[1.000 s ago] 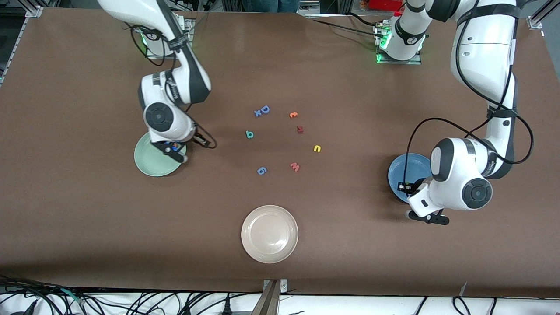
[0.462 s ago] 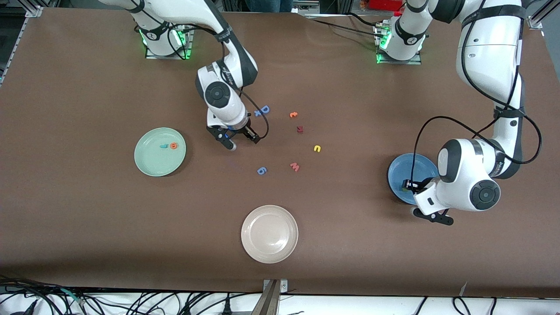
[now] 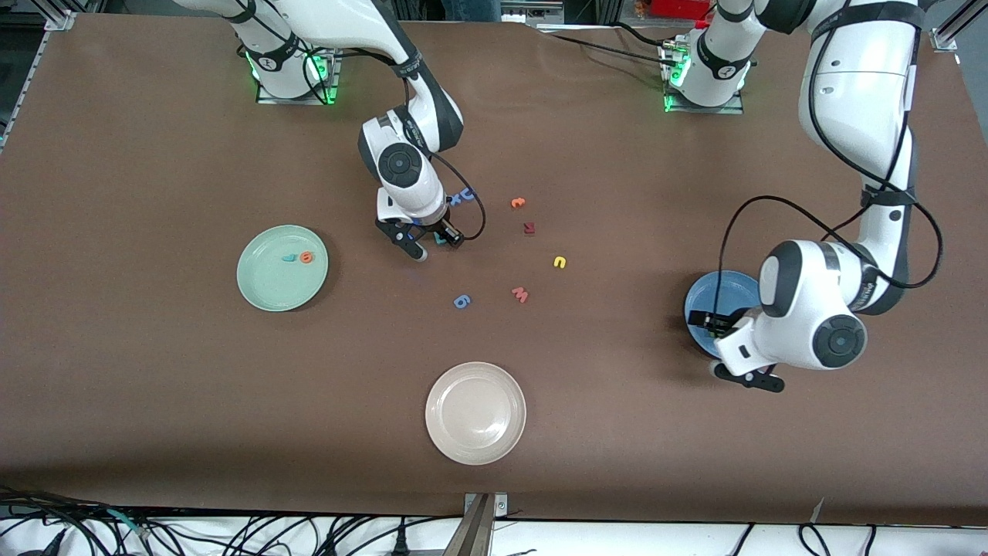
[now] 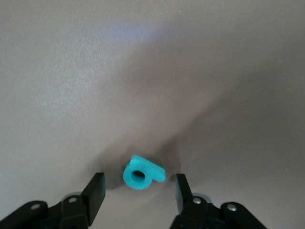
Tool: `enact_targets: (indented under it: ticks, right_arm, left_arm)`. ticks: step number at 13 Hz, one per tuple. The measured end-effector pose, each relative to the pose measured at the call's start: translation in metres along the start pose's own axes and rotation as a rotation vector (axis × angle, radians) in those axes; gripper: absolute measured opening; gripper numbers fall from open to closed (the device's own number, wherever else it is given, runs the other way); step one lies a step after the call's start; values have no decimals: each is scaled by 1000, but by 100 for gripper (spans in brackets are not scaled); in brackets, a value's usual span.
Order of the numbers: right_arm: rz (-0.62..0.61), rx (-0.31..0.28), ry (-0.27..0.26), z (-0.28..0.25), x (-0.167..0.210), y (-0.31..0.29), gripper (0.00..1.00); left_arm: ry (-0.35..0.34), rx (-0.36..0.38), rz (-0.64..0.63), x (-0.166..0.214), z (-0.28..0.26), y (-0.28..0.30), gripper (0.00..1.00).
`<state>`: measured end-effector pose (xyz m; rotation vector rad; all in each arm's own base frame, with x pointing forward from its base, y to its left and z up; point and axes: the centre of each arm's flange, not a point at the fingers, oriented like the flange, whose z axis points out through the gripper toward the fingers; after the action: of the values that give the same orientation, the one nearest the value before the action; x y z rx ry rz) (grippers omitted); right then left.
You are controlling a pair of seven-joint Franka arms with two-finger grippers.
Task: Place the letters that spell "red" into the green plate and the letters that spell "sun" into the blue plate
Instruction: 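Grasp teal letter with the right gripper while the left gripper reaches yellow U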
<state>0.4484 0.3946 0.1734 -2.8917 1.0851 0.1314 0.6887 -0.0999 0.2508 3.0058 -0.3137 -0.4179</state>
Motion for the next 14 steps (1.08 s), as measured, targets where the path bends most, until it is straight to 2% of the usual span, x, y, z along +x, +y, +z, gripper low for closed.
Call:
enact_targets:
  ticks: [4, 6, 7, 8, 9, 14]
  right_arm:
    - [3, 9, 7, 2, 1, 2, 64]
    - [3, 18, 9, 0, 1, 1, 50]
    - [3, 18, 9, 0, 1, 1, 49]
    - [4, 23, 9, -3, 1, 1, 40]
    - [4, 25, 9, -4, 1, 1, 38]
    - [26, 32, 24, -9, 16, 2, 38]
  left_arm:
    - [100, -38, -56, -23, -2, 107, 100]
    - [128, -26, -61, -44, 21, 157, 100]
    - [149, -11, -65, -55, 35, 180, 100]
    - [178, 10, -74, -65, 48, 199, 100]
    - [201, 26, -83, -74, 61, 214, 100]
    - [267, 28, -97, -108, 103, 268, 100]
